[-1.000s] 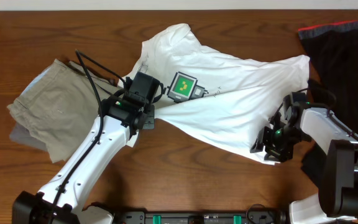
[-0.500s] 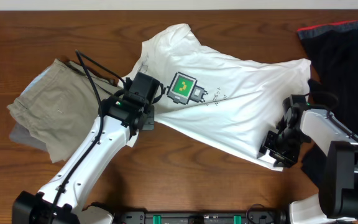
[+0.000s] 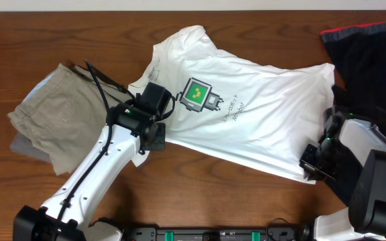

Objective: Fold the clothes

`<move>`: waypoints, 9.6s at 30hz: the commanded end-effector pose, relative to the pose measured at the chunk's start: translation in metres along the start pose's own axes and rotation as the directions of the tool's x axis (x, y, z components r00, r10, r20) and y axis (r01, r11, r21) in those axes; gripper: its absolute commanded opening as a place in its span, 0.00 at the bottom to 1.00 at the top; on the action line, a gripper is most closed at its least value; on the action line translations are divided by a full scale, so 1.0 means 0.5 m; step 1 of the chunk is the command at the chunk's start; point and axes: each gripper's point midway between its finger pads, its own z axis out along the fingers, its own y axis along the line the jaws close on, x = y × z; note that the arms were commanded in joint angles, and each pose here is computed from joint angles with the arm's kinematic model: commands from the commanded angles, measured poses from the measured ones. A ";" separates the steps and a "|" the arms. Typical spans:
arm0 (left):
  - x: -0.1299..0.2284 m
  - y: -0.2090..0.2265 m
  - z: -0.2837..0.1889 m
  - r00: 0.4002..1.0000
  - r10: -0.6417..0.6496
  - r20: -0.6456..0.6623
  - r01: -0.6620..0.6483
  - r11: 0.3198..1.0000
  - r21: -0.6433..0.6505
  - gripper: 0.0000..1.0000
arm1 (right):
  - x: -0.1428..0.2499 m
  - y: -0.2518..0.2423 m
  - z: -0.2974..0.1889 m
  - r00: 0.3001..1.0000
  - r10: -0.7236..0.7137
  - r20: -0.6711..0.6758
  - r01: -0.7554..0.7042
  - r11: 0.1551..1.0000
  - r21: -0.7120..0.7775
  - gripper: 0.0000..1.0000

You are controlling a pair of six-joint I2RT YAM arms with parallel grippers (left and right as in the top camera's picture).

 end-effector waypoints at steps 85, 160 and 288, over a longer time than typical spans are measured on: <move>0.096 -0.096 0.038 0.988 0.064 -0.140 -0.037 0.982 0.187 0.06 | -0.034 -0.081 -0.008 0.905 0.367 0.217 -0.289 0.902 -0.320 0.42; 0.081 -0.104 0.038 0.992 0.060 -0.110 -0.037 0.979 0.201 0.06 | 0.008 -0.061 -0.048 0.953 0.234 0.191 -0.157 0.923 -0.351 0.41; 0.206 0.058 0.087 0.916 -0.280 -0.287 0.308 0.950 0.056 0.59 | -0.058 -0.113 -0.247 0.834 0.323 0.447 -0.161 0.918 -0.362 0.01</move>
